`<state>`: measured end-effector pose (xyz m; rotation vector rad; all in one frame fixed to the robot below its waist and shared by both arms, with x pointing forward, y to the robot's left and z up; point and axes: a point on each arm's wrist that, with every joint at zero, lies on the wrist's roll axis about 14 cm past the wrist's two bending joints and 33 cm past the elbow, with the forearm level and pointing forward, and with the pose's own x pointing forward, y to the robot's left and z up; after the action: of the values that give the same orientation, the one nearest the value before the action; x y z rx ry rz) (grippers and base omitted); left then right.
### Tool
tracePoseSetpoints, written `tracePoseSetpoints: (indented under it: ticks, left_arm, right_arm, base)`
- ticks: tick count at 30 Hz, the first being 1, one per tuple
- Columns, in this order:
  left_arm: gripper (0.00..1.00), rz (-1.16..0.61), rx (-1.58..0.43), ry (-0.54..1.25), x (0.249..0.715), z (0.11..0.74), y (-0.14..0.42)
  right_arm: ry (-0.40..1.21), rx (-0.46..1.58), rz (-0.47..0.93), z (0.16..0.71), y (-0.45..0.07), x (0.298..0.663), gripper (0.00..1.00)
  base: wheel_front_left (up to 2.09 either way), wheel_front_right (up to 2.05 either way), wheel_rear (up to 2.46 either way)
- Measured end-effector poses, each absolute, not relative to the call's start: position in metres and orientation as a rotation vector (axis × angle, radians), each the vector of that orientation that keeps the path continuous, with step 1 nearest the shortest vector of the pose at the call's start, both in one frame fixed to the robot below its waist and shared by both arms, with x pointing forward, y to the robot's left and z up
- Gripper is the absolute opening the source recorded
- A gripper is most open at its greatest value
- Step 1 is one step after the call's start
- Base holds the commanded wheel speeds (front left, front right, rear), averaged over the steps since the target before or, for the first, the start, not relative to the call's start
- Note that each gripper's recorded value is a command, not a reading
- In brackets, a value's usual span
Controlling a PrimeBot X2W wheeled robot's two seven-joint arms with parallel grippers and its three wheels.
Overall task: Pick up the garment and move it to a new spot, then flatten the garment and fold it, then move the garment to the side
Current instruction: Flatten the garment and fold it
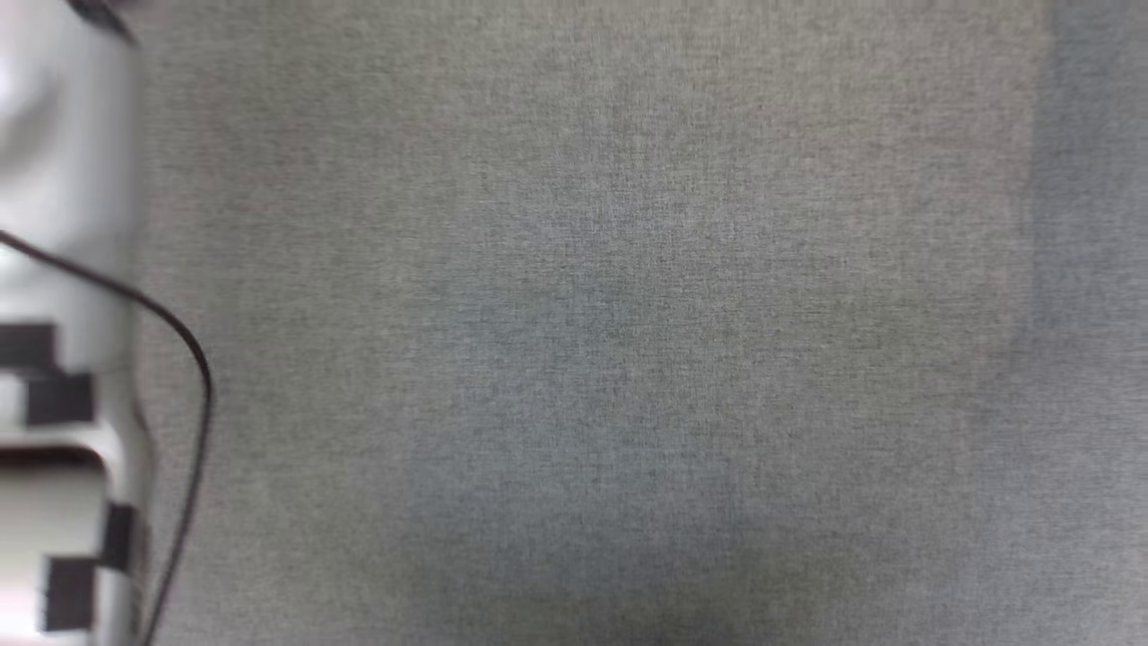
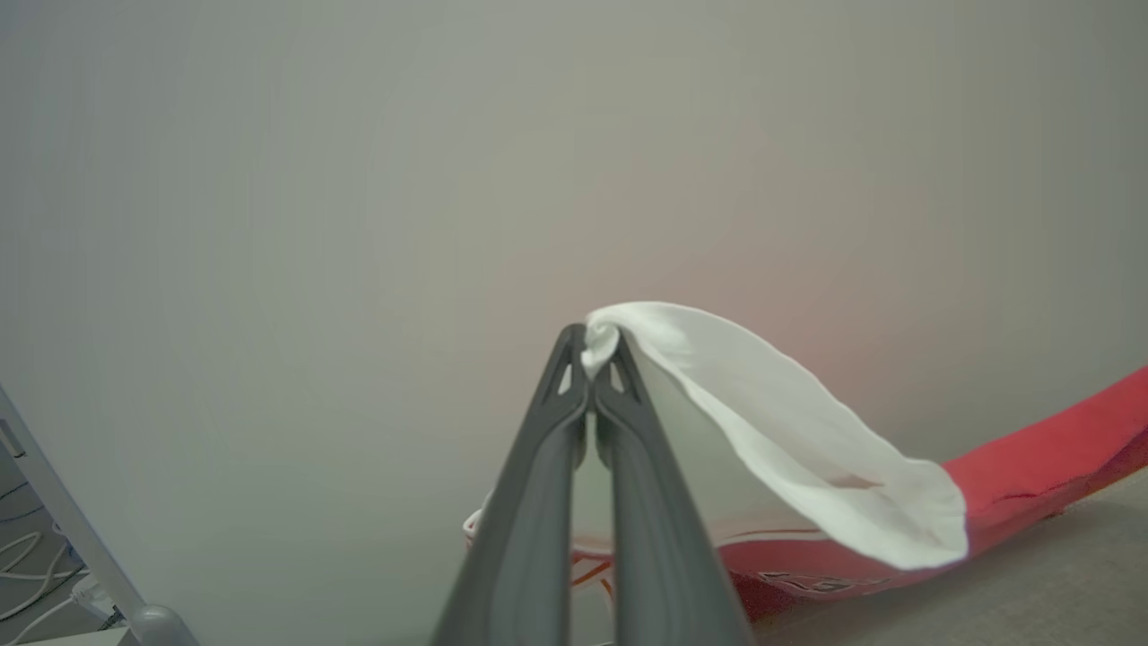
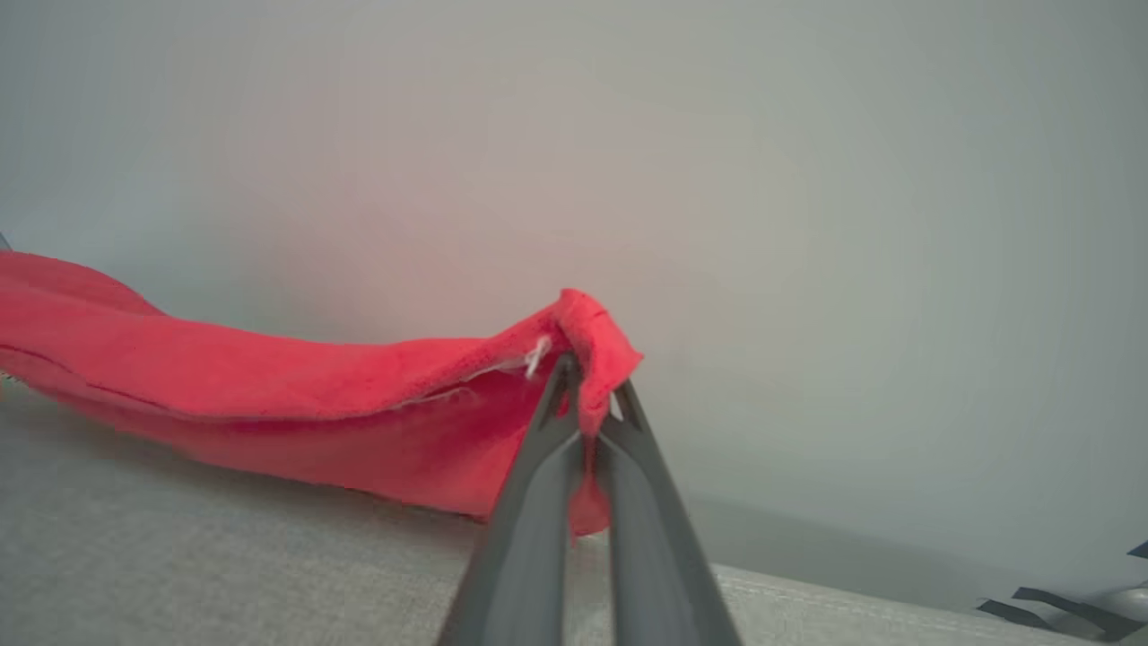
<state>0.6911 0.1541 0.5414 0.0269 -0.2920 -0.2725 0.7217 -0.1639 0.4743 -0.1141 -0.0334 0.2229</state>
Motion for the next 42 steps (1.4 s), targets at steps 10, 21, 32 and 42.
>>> tracePoseSetpoints:
  ticks: [10, 21, 32, 42]
  left_arm:
    - [0.00, -0.286, -0.058, -0.016, 0.593, 0.464, 0.154]
    - [0.00, -0.183, -0.044, 0.148, 0.506, 0.442, 0.212]
    - [0.00, -0.234, -0.032, 0.237, 0.427, 0.432, 0.209]
    - [0.00, -0.331, -0.058, 0.266, 0.371, 0.440, 0.182]
  right_arm:
    - [0.129, -0.049, 0.293, 0.426, -0.157, 0.629, 0.00]
    - [0.152, 0.011, 0.334, 0.446, -0.148, 0.567, 0.00]
    - [0.200, 0.077, 0.305, 0.449, -0.161, 0.518, 0.00]
    - [0.241, 0.180, 0.268, 0.444, -0.172, 0.463, 0.00]
  base:
    - [0.00, 0.00, 0.00]
    - [0.00, 0.00, 0.00]
    - [0.00, 0.00, 0.00]
    - [0.00, 0.00, 0.00]
